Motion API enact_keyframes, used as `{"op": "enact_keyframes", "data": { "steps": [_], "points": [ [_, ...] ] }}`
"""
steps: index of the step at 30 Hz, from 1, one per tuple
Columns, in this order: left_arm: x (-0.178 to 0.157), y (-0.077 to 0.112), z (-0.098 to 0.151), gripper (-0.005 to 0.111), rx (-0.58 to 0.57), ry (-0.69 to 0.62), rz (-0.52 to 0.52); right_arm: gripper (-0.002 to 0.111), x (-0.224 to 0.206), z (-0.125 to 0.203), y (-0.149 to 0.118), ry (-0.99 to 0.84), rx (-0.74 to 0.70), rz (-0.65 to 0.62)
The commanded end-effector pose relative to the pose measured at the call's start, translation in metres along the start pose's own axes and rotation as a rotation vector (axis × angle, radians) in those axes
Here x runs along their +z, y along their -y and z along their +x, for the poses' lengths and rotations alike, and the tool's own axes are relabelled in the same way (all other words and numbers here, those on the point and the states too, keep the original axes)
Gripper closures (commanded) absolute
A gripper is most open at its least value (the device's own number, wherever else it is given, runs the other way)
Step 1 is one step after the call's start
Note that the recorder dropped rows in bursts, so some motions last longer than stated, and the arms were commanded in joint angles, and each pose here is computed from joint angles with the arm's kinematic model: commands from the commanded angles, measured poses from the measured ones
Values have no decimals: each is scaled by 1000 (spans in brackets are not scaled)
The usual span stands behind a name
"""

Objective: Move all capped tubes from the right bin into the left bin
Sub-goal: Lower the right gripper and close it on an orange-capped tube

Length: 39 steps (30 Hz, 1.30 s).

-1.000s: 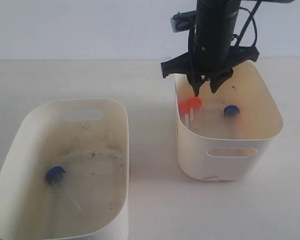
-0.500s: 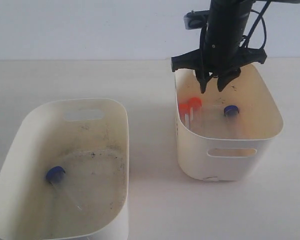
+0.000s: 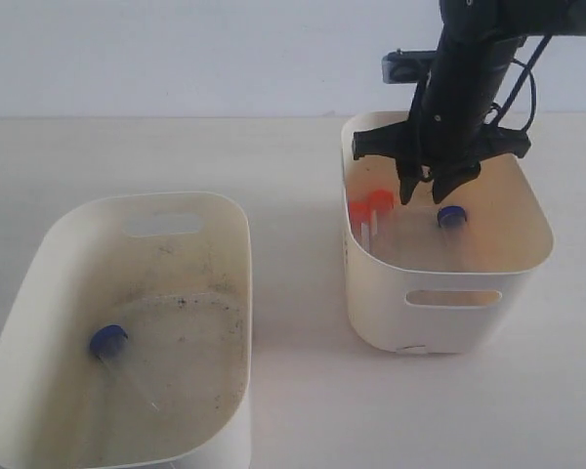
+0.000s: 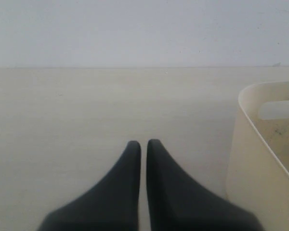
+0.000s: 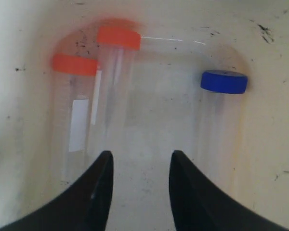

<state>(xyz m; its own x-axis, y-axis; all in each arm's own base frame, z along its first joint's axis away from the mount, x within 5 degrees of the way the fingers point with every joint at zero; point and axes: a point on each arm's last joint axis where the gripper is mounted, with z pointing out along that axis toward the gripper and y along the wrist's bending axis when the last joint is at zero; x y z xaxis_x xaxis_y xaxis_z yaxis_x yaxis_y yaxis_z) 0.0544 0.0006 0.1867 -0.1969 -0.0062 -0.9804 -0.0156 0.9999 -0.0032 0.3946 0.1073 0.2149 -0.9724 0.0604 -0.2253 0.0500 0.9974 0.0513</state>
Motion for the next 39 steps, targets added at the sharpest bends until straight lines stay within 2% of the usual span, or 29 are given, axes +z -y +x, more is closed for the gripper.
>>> {"op": "enact_keyframes", "data": {
  "steps": [1,6,13,25,27,29,39],
  "points": [
    [0,0,-1,103,-8,2,-3,70,5,0,3,27,-21,-24],
    [0,0,-1,103,-8,2,-3,70,12,0,2,63,-34,-41],
    [0,0,-1,103,-8,2,-3,70,43,4,2,-25,-25,-29],
    [0,0,-1,103,-8,2,-3,70,77,4,1,-41,-29,-18],
    [0,0,-1,103,-8,2,-3,65,77,3,1,-36,-27,-21],
    [0,0,-1,103,-8,2,-3,49,77,3,1,-35,-27,-21],
    [0,0,-1,103,-8,2,-3,49,75,5,-3,-60,-5,-63]
  ]
}}
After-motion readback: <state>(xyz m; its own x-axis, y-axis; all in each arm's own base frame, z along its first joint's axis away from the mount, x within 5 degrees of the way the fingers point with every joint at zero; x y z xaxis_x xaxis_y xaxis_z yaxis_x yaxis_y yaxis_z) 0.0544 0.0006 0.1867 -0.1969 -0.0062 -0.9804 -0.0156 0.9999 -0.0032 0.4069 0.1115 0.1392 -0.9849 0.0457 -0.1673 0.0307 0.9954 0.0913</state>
